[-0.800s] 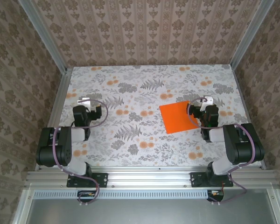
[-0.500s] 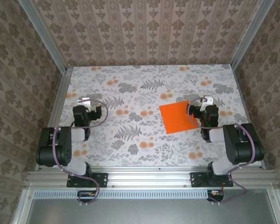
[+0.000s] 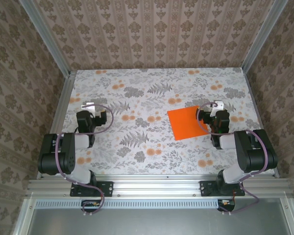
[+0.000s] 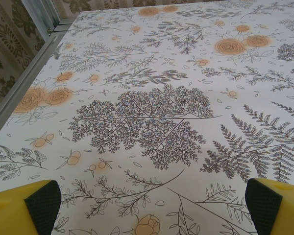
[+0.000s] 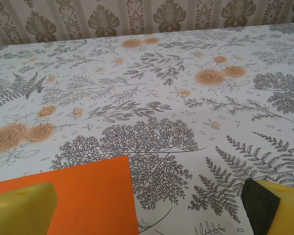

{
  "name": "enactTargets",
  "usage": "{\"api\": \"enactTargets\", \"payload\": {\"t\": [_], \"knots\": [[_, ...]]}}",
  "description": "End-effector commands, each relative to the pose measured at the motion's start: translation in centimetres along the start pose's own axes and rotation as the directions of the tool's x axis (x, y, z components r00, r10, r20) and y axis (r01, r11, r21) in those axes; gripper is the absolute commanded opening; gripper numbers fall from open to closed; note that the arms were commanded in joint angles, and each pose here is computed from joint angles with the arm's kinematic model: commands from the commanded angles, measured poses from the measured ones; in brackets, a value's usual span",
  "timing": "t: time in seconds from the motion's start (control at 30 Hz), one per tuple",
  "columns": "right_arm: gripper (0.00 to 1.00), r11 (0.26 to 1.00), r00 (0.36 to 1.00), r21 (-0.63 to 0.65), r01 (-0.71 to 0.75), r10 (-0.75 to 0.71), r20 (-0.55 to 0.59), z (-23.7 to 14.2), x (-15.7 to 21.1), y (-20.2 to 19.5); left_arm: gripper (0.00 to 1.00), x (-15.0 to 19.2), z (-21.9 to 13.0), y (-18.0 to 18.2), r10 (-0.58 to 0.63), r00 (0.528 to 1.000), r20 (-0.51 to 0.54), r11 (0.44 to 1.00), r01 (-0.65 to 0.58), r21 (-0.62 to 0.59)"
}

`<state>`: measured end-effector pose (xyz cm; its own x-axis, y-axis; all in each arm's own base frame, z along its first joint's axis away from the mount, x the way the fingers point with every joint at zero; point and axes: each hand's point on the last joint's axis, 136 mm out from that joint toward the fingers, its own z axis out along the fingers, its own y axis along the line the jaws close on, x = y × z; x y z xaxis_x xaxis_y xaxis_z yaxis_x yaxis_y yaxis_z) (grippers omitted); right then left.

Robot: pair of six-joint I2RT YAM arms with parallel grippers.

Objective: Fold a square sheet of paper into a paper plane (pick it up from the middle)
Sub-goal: Move the square sheet of paper to the center of the table.

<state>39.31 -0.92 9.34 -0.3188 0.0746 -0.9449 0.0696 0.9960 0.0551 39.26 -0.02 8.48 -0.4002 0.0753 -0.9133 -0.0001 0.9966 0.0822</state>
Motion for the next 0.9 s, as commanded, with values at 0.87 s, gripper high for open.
{"api": "enactTargets", "payload": {"t": [0.87], "knots": [[1.0,0.932,0.651,0.166,-0.324,0.347,-0.675,-2.1,2.6,6.7,1.0,-7.0,-7.3,-1.0,-0.346,0.924,-0.165,0.93,0.361,0.071]]}}
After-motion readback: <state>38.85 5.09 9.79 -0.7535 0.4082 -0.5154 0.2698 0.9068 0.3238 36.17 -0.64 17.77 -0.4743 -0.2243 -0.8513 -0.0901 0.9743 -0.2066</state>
